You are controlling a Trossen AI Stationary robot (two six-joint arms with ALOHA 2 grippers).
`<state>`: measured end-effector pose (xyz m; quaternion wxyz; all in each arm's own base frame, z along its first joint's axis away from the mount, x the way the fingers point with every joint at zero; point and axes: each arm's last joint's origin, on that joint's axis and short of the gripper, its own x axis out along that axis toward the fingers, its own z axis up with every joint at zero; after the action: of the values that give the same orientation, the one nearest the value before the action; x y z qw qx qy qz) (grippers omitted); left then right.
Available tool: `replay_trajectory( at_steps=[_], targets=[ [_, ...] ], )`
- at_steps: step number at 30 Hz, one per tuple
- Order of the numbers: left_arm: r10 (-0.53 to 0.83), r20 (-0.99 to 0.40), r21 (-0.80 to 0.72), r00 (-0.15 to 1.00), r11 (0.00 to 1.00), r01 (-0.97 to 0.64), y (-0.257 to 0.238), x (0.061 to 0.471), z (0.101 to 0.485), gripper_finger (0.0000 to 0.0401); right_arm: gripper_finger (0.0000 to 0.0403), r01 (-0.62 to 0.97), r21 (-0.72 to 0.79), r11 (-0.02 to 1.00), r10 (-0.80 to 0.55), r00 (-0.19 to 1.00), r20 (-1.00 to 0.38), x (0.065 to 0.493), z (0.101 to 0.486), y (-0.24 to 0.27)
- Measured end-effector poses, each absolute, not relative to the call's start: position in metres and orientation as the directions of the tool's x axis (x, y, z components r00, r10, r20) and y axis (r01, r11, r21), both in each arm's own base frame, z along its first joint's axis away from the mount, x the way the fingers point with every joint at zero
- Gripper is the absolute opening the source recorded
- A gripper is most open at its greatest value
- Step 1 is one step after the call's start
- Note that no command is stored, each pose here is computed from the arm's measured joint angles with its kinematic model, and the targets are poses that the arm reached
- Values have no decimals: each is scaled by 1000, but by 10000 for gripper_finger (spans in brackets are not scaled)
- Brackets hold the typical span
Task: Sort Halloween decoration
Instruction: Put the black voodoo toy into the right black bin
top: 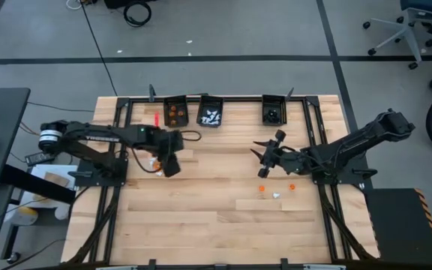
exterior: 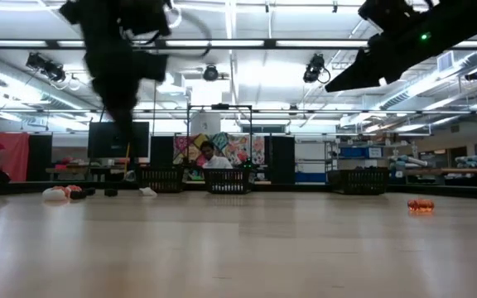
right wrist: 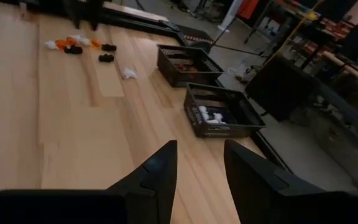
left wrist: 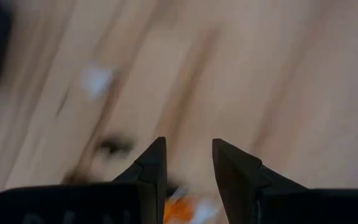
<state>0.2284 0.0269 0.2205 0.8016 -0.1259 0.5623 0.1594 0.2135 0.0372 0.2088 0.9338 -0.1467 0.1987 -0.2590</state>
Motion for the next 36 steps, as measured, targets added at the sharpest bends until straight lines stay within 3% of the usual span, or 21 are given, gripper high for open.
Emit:
replay_trajectory(
  at_steps=[7,13,24,36],
  targets=[
    [193,-970,84,149,839,-538,38,205,180,162,137,366,-379,850,-485,825,-291,230,201,34],
    [286,-954,168,89,758,-630,61,191,166,199,137,361,-413,836,-496,820,-286,239,194,30],
    [190,-973,33,128,667,-744,98,169,148,201,137,378,-413,828,-511,813,-280,241,194,25],
    [161,-979,28,122,703,-711,98,166,146,179,137,380,-409,830,-510,813,-280,241,194,25]
  ],
)
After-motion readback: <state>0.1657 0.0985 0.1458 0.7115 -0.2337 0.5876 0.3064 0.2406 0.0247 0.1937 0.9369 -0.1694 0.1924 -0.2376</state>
